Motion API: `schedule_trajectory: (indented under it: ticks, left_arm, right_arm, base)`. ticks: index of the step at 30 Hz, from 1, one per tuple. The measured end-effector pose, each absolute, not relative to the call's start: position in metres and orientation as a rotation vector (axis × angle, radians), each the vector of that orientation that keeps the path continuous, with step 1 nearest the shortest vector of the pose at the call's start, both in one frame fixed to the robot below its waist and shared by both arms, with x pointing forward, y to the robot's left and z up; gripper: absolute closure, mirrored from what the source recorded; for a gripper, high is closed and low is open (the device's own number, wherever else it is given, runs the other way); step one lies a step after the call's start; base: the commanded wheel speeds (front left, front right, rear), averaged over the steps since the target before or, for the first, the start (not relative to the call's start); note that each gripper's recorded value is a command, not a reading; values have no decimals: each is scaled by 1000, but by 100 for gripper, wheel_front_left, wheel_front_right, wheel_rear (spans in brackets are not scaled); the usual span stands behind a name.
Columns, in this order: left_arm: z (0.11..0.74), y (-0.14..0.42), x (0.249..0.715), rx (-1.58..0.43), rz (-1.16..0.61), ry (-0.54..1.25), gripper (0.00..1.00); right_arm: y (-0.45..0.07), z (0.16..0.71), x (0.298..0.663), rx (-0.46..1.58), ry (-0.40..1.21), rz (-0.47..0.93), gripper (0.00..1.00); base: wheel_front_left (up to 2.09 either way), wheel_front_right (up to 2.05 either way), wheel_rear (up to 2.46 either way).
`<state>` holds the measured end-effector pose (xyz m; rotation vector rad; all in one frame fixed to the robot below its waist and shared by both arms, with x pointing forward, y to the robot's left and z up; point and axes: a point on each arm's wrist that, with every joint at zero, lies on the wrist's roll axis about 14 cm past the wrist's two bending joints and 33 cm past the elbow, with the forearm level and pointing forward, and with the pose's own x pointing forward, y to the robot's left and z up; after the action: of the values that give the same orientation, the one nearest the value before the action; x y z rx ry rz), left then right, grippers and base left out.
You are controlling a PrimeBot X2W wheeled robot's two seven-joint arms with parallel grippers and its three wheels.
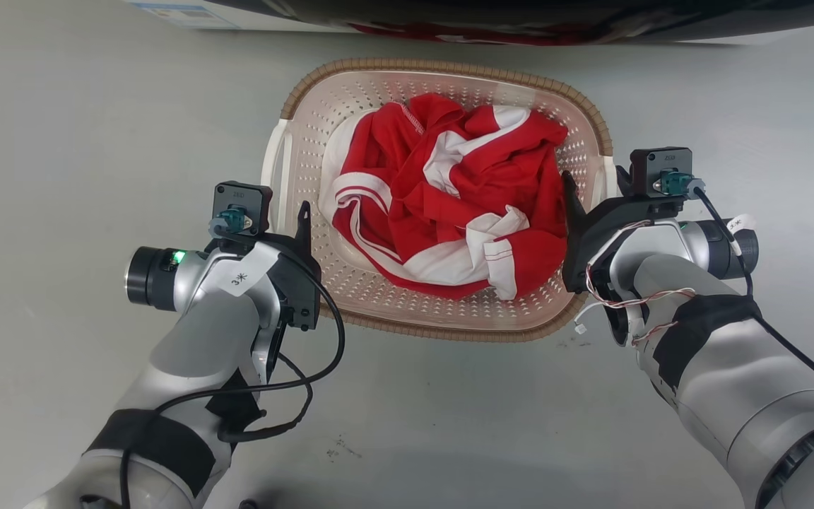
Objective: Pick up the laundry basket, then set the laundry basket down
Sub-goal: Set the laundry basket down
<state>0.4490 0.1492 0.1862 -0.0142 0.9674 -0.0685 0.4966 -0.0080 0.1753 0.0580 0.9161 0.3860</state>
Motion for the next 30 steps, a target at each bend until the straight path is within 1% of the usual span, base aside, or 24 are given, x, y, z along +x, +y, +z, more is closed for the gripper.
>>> schedule_trajectory:
  ticks: [14, 22, 27, 30]
  left_arm:
    - [212, 151, 460, -23, -58, 894, 0]
    - [238, 146, 474, -38, -68, 803, 0]
    - [254, 148, 475, -44, -59, 766, 0]
    - [265, 149, 476, -45, -59, 740, 0]
  right_arm:
    - [-14, 207, 512, 42, 837, 369, 0]
    - [-21, 239, 526, 48, 748, 342, 0]
    - [-24, 265, 534, 63, 693, 334, 0]
    - [-23, 279, 532, 83, 670, 341, 0]
  base:
    - [0, 0, 0]
    - [0, 0, 0]
    - [0, 0, 0]
    - [0, 0, 0]
